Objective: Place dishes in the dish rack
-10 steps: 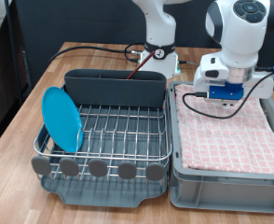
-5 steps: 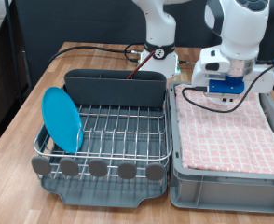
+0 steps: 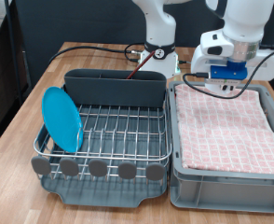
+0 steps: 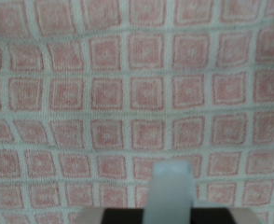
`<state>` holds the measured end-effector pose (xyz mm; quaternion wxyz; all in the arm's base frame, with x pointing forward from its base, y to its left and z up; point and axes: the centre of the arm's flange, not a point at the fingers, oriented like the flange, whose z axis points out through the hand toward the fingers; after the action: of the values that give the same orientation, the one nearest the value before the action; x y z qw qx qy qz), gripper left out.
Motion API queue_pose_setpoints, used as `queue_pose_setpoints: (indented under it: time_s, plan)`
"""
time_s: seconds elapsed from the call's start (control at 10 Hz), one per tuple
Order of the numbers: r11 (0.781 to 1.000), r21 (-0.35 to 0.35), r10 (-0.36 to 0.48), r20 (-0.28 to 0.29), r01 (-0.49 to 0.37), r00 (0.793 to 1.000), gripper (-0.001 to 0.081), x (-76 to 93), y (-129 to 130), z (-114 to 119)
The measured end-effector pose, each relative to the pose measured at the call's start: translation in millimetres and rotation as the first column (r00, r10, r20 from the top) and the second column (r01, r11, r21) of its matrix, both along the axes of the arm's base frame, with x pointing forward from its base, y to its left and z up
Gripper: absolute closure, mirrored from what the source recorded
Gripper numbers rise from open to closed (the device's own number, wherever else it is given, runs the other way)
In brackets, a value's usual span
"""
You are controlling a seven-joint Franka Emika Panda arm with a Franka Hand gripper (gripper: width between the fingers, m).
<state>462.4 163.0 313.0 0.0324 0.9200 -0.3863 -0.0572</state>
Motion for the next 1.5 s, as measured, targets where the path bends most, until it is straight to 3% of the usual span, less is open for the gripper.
queue_pose_setpoints:
  time_s: [0.6, 1.0, 1.5]
  plan:
    - [1.0, -0.027, 0.02, 0.161, -0.016, 0.987, 0.0737, 54.6, -50, 66]
    - [1.0, -0.025, 0.015, 0.171, -0.011, 0.985, 0.0737, 66.3, -60, 71]
    - [1.0, -0.022, -0.006, 0.198, 0.011, 0.98, 0.0737, 119.1, -90, 85]
